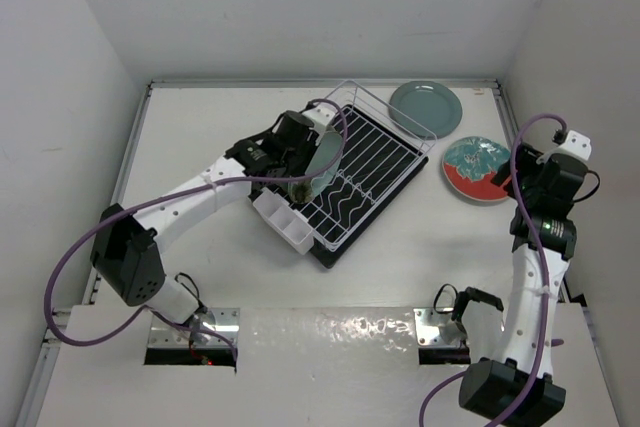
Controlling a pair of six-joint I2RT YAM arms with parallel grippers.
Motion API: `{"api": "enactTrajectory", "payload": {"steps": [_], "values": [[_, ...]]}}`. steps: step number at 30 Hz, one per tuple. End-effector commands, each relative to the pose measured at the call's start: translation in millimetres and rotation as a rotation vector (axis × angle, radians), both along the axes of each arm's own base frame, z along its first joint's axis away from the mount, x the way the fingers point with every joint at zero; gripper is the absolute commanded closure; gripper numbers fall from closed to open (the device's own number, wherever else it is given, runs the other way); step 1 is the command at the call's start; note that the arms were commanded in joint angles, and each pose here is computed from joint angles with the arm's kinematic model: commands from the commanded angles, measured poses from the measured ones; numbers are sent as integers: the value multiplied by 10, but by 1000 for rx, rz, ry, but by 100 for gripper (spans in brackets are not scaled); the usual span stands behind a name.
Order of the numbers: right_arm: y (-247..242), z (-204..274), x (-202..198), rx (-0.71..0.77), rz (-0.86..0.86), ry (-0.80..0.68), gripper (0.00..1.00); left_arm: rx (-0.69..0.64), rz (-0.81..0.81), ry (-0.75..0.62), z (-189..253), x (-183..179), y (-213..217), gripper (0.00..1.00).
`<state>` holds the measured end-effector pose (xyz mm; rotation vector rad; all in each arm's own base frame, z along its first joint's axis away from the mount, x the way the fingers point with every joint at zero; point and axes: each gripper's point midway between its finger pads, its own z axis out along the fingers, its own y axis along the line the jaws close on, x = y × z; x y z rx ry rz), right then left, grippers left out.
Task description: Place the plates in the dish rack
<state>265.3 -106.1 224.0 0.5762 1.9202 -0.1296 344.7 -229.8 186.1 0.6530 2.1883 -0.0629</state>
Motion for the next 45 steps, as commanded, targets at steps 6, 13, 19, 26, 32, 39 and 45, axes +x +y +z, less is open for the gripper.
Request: {"api": "enactTrajectory", "payload": {"steps": [6,13,19,26,32,39,45], "values": [[-5,-114,-14,-1,-1,16,31,-146,-39,-138,385,83,-154,72],[58,-195,26,34,29,25,30,-124,-78,-233,706,202,-174,56],[272,-631,91,222,82,131,24,-153,-143,-273,1054,168,-253,52],[181,-1006,319,397,-83,75,22,-201,-127,-336,1562,141,-213,46],[-217,-1421,314,447,-363,46,27,-190,-86,-320,1509,104,-99,45],[-487,-1635,539,501,-401,-100,41,-204,-26,-322,1452,366,24,45],[-539,-1879,637,514,-403,-56,41,-218,-8,-300,1402,526,23,45]]}}
